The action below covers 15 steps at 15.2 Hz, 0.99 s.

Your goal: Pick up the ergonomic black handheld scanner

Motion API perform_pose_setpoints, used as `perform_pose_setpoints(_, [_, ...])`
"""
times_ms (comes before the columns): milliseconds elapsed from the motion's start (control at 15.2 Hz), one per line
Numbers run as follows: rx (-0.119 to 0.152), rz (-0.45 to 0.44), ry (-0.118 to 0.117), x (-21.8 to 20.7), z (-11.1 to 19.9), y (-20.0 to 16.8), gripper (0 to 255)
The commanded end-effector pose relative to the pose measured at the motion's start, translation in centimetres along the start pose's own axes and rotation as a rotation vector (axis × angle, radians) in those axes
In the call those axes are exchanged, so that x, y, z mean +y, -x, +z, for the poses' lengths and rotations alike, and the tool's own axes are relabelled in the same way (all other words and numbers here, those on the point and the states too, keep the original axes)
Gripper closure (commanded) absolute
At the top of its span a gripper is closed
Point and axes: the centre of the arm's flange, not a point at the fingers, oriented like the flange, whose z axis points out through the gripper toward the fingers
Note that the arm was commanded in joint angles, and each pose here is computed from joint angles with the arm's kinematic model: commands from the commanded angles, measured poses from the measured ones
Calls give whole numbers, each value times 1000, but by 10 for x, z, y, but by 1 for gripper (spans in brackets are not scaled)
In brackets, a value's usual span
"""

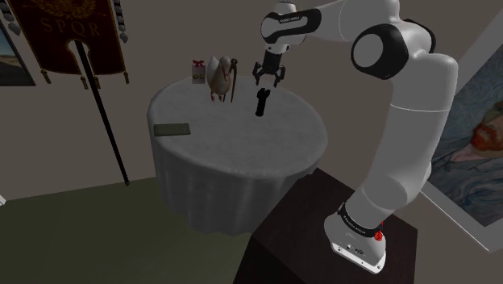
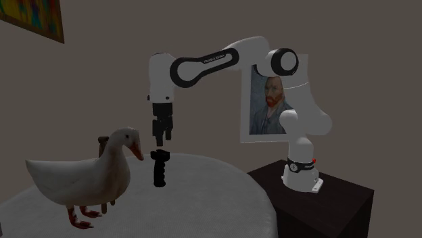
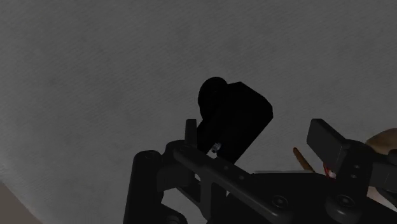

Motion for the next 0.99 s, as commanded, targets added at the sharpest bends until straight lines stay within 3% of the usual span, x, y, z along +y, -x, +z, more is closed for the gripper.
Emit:
perform_pose_setpoints(0, [3,42,-3,9,10,-24,0])
perform_pose_setpoints(132, [5,78,-6,16,18,-44,0])
perform_pose_setpoints(726, [5,78,-6,17,58,-45,0])
perform_pose_setpoints(792, [5,78,-6,16,57,-45,255])
perform_pose_setpoints(924, [5,78,-6,17,57,-45,255])
